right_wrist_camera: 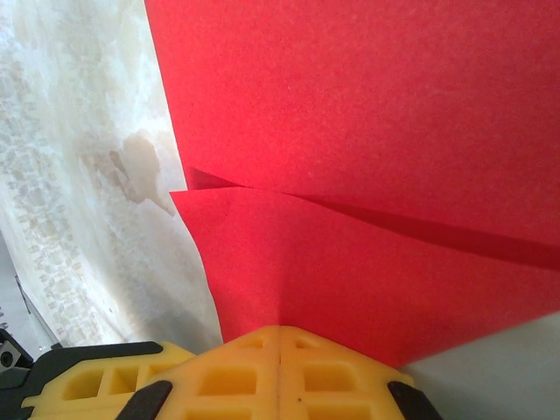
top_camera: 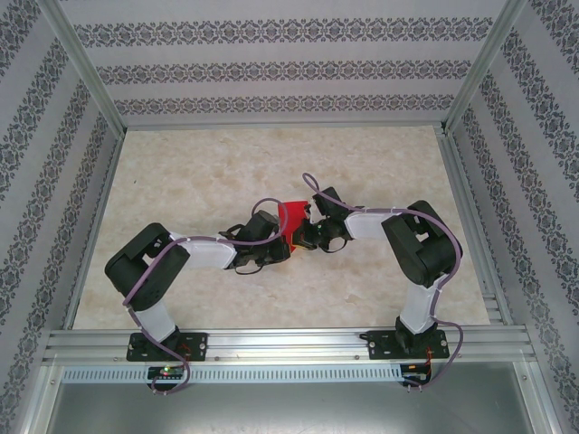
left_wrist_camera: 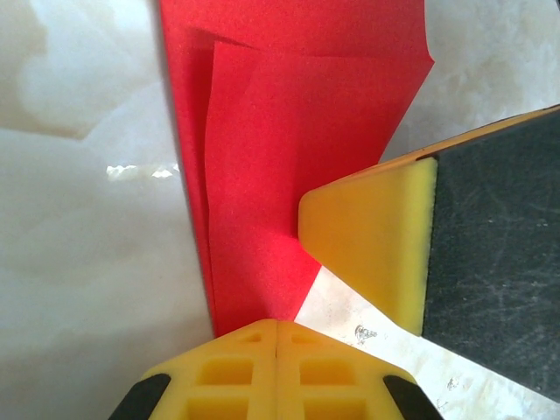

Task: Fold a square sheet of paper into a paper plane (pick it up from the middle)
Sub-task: Third fold the triangle at the center of the table.

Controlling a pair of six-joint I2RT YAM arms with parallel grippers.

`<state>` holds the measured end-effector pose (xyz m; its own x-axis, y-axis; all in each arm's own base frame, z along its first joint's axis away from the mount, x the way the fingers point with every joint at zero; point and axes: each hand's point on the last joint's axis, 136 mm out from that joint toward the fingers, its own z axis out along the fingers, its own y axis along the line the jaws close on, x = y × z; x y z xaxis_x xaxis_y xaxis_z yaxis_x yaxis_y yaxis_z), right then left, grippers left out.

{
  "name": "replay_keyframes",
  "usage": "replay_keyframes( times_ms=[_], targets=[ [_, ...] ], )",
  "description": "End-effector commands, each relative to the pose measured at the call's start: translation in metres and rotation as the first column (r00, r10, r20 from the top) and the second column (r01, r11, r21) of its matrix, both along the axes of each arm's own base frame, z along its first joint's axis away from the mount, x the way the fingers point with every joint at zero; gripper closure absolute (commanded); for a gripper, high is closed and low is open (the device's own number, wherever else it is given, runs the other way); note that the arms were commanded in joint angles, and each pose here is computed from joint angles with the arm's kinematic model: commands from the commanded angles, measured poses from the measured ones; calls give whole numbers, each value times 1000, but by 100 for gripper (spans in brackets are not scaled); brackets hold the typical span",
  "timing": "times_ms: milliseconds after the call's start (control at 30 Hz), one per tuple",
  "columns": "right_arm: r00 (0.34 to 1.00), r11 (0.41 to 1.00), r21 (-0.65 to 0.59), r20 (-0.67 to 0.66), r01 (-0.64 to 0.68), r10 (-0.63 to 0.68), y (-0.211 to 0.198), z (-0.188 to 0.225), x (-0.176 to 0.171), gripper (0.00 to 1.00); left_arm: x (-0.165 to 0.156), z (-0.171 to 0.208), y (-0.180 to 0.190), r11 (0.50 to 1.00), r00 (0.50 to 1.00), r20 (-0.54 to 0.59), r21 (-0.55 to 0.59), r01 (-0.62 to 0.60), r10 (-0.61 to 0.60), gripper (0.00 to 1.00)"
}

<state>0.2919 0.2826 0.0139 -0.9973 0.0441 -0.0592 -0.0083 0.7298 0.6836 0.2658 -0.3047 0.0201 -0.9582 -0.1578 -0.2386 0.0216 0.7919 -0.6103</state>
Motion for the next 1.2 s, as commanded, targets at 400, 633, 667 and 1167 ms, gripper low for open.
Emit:
replay_keyframes(
  times_ms=[400,633,667,1167],
  targets=[
    [1000,999,-29,-28,-13,12,1,-11,-15,100,-17,-18,19,996,998,-61,84,-9,14,100],
    [1000,996,-84,0,22,-22,-16,-13,5,100,-28,-25,29,991,993,-117,136,-3,19,100],
    [999,995,-93,4,35,-35,-21,-13,11,100,-31,-27,31,989,991,-129,150,-1,20,100],
    [986,976,-150,78,155,-145,-83,-14,78,100,-45,-38,49,970,982,-188,243,23,24,100]
  ],
)
